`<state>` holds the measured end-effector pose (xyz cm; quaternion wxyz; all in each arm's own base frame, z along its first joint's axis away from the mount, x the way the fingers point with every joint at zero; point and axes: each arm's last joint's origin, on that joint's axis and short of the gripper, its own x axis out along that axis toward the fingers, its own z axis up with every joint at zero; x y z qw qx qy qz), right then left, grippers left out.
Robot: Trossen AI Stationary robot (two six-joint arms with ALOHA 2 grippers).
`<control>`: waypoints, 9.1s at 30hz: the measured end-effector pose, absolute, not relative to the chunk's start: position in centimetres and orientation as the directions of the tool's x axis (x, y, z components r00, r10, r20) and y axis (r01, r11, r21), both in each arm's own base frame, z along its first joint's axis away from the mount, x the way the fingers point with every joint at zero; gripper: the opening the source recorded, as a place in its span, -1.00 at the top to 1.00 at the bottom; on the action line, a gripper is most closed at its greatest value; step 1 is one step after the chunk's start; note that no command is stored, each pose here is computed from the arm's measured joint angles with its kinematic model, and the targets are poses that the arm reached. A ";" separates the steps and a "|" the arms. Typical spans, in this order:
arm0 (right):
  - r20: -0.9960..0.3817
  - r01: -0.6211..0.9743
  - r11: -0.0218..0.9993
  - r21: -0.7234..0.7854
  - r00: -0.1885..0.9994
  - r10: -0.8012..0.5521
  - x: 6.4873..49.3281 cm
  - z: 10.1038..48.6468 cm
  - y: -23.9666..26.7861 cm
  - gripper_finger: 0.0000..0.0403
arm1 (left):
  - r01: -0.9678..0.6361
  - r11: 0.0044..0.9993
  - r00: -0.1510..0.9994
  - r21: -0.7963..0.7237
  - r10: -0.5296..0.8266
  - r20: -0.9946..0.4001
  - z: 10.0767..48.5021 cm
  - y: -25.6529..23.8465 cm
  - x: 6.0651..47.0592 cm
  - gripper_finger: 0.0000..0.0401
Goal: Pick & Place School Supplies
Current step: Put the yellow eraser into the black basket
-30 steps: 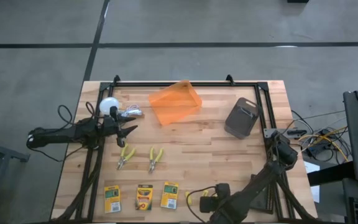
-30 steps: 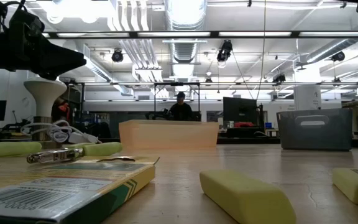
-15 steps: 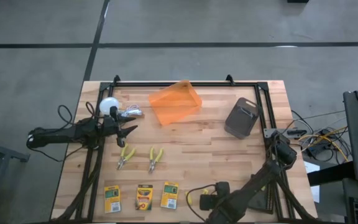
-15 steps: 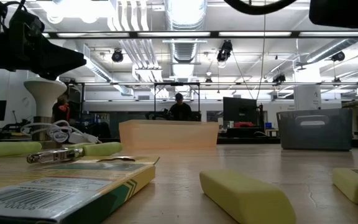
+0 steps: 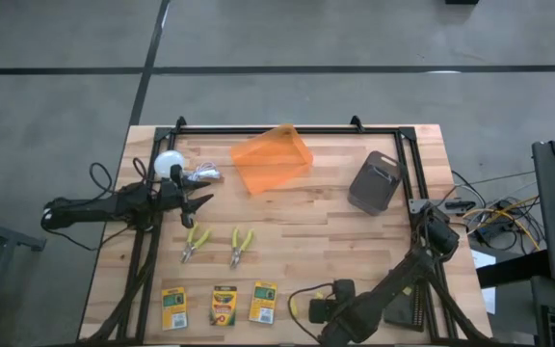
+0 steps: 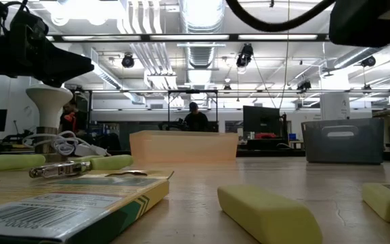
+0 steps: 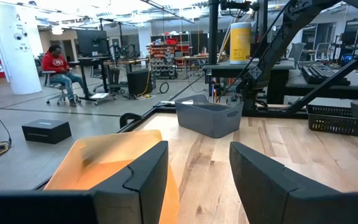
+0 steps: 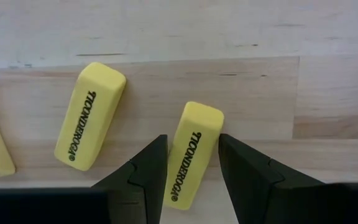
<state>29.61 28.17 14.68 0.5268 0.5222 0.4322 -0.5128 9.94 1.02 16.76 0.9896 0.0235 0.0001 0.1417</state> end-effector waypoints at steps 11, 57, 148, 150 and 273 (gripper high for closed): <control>-0.996 0.996 -0.047 0.070 0.067 -0.065 29.5 14.3 28.0 0.33 | -0.281 0.959 0.960 0.047 0.281 0.006 16.7 1.0 9.9 0.11; -0.965 0.991 0.128 -0.022 0.013 -0.260 27.3 22.7 29.0 0.53 | -0.280 0.959 0.960 0.046 0.280 0.007 16.8 1.0 9.9 0.11; -0.960 0.296 0.924 -0.242 0.065 -0.272 11.6 25.5 23.8 0.53 | -0.281 0.959 0.960 0.047 0.281 0.007 16.8 1.0 9.9 0.11; -0.964 0.269 0.936 -0.229 0.071 -0.256 11.4 25.4 24.0 0.53 | -0.280 0.959 0.960 0.046 0.280 0.007 16.8 1.0 9.9 0.11; -0.740 -0.460 0.829 -0.319 0.667 0.085 24.4 17.9 20.4 0.20 | -0.281 0.959 0.960 0.047 0.281 0.007 16.8 1.0 9.9 0.11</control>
